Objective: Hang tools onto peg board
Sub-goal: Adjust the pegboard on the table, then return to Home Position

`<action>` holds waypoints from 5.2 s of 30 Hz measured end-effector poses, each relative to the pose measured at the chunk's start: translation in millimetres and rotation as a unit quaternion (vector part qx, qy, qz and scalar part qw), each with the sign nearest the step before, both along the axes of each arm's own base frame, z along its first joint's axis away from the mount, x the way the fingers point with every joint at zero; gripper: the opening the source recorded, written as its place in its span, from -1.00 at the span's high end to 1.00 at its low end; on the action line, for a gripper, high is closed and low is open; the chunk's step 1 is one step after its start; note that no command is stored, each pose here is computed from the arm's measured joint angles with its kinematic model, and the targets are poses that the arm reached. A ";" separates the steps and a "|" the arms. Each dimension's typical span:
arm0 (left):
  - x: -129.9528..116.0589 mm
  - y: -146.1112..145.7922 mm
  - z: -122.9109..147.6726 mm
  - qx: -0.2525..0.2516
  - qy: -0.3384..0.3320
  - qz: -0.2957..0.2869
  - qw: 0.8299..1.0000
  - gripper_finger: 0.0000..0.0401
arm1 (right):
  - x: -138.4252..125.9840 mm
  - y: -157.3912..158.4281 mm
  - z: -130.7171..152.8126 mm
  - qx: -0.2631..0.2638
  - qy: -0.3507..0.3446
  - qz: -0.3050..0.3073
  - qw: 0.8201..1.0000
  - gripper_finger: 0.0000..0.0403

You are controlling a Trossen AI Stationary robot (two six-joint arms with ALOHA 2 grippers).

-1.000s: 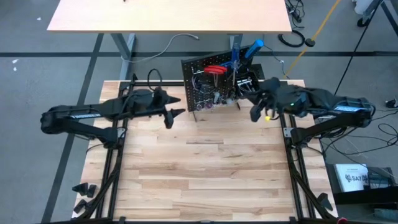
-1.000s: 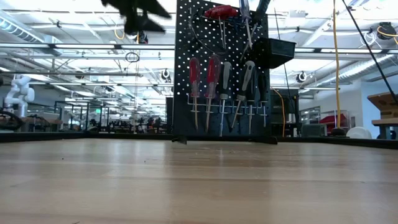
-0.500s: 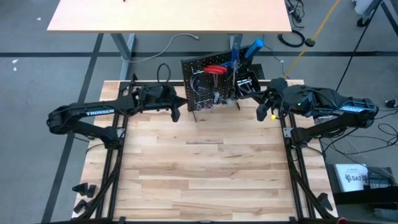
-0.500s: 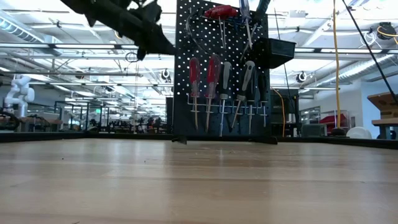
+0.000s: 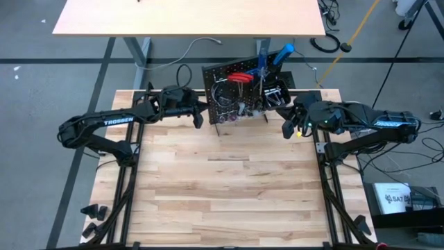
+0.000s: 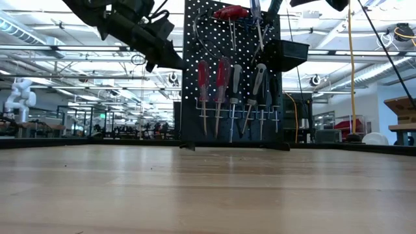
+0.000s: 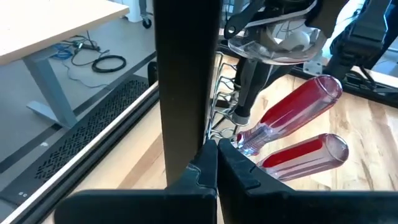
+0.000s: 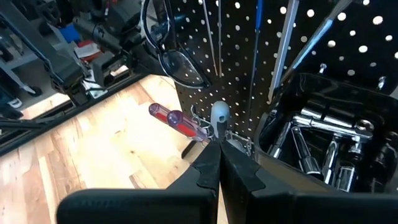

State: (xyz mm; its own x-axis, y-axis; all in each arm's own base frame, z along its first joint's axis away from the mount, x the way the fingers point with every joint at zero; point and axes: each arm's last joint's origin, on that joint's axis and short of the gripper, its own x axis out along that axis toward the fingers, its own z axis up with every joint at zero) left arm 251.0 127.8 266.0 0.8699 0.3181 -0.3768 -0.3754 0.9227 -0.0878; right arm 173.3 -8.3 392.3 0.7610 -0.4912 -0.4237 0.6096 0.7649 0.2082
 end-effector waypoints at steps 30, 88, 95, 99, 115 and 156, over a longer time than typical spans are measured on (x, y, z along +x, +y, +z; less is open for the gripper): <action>-28.5 48.2 -4.4 0.006 0.016 0.099 0.995 1.00 | -8.7 -0.4 -2.2 0.008 -0.026 -0.004 1.000 1.00; -126.3 -94.7 87.3 -0.050 -0.144 -0.067 0.986 1.00 | -60.3 7.4 -100.3 0.051 -0.178 0.176 0.967 1.00; -139.1 -97.3 67.5 -0.057 -0.150 -0.046 0.986 1.00 | -67.8 7.1 -123.7 0.056 -0.172 0.174 0.968 1.00; -145.9 -99.1 52.1 -0.066 -0.171 -0.040 0.982 1.00 | -65.8 8.1 -147.1 0.082 -0.111 0.178 0.974 1.00; -168.0 -103.8 -1.3 -0.074 -0.209 -0.008 0.975 1.00 | -57.6 9.9 -160.0 -0.027 -0.152 0.238 0.959 1.00; -154.7 -98.5 -93.6 0.000 -0.236 -0.003 0.972 1.00 | -77.1 10.0 -221.5 -0.048 -0.163 0.259 0.951 1.00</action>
